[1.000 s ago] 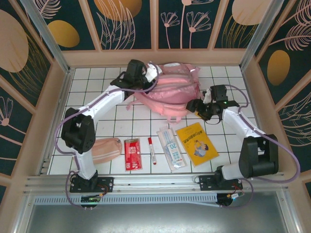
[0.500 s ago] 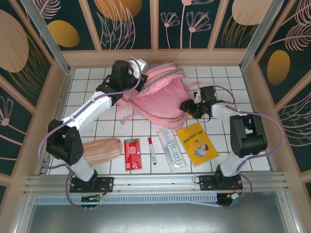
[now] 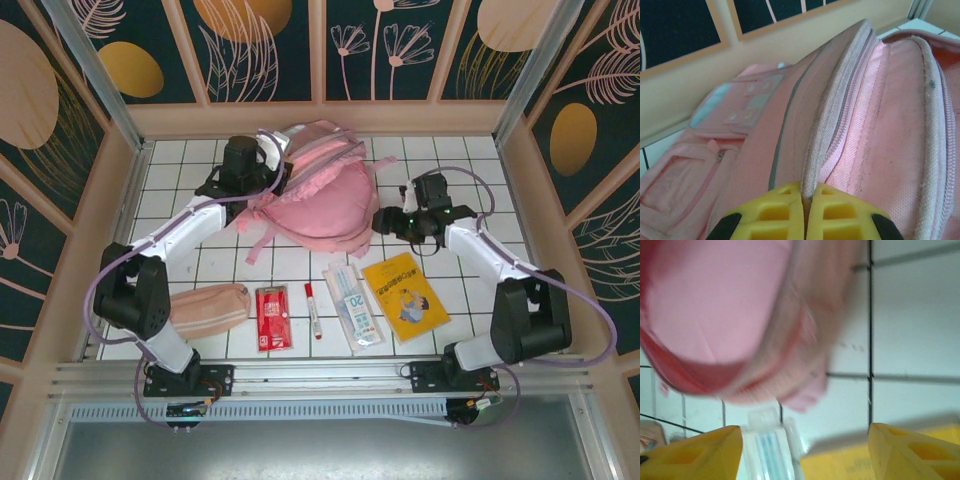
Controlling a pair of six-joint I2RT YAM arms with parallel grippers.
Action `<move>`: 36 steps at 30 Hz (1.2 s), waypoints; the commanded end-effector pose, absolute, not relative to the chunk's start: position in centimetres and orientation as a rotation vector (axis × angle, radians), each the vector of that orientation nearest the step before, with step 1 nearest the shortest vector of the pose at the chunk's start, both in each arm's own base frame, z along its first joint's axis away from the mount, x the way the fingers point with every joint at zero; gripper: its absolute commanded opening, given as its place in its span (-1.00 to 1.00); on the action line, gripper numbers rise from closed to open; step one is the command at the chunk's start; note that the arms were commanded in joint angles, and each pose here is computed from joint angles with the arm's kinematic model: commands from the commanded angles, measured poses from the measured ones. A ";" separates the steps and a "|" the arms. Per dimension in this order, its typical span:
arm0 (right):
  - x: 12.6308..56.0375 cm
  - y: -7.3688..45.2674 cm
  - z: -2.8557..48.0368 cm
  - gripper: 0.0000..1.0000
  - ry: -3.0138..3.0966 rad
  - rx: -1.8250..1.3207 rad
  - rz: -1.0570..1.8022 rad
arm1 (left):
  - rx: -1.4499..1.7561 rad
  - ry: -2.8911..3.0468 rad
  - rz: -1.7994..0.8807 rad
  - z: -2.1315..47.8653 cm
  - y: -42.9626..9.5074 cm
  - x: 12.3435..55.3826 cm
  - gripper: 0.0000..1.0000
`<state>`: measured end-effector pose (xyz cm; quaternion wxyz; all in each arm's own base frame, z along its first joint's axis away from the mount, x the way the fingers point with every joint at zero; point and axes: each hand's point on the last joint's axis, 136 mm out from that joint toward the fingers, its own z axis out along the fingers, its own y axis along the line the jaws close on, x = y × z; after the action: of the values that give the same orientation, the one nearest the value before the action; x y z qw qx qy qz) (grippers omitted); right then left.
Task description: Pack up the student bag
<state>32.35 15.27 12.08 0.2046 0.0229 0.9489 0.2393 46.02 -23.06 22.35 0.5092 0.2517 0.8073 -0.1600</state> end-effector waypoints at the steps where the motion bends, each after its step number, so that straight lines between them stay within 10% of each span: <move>1: 27.2 10.6 9.1 0.49 2.874 0.205 0.342 | 0.594 1.891 -0.395 22.4 -22.9 47.0 -1.00; 14: 21.8 10.0 2.9 0.26 2.932 0.602 0.493 | 0.691 1.977 -0.532 19.0 -25.0 47.7 -0.97; 22: 30.0 10.1 5.3 0.07 2.621 0.288 0.563 | 0.889 1.890 -0.842 22.5 -28.5 41.3 -0.13; 29: 34.5 9.4 6.2 0.15 2.591 0.319 0.620 | 0.966 1.852 -1.038 22.7 -35.1 35.1 -0.06; 36: 29.7 3.3 6.9 0.42 2.666 0.776 0.435 | 0.938 2.043 -1.101 16.9 -42.2 34.1 -0.07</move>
<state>32.68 5.92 6.54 0.2009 0.2037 0.9389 0.1913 32.97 -40.61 18.83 0.3408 0.3904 0.7465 -0.4174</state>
